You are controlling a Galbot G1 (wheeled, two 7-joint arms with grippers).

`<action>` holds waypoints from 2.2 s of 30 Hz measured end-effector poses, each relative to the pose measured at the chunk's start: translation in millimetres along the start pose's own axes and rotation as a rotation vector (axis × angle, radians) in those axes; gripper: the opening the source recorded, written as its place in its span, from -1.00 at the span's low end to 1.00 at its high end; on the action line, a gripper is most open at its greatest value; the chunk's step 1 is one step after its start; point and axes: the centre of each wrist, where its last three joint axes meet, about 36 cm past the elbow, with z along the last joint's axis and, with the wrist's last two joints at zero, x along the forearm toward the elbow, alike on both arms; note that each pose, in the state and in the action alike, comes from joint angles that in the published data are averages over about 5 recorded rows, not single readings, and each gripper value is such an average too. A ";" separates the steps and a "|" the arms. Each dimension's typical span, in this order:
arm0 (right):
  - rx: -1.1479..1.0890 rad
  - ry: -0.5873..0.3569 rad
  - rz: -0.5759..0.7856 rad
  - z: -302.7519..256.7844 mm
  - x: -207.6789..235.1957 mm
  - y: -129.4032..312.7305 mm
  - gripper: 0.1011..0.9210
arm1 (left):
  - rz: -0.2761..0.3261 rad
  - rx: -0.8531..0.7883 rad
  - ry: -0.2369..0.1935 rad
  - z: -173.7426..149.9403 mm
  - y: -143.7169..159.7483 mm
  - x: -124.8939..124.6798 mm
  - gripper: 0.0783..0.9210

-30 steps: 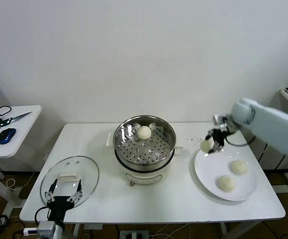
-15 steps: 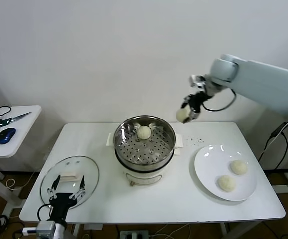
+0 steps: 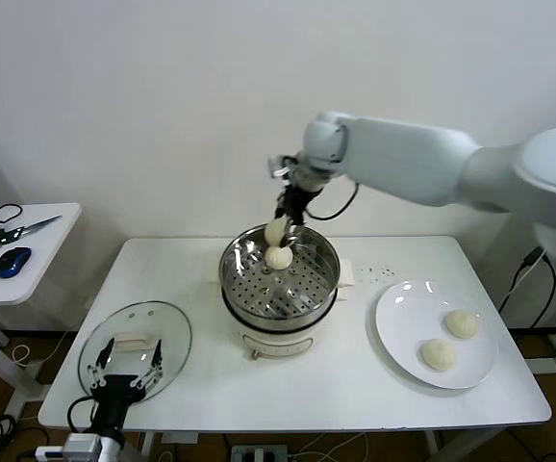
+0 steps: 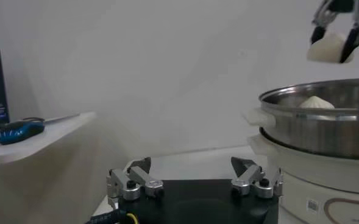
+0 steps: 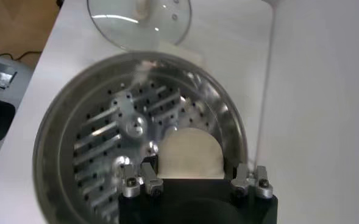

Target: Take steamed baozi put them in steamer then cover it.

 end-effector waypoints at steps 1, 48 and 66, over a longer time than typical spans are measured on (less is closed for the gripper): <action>0.005 0.002 -0.007 -5.6 -7.9 0.5 0.41 | 0.000 0.000 0.000 0.2 0.3 0.6 0.77; 0.001 0.037 -0.044 78.4 31.3 32.1 0.76 | -0.004 -0.007 0.010 4.1 -4.4 -9.1 0.77; -0.116 0.101 -0.097 279.3 6.2 173.7 0.76 | -0.015 -0.024 0.020 3.4 2.9 -8.2 0.77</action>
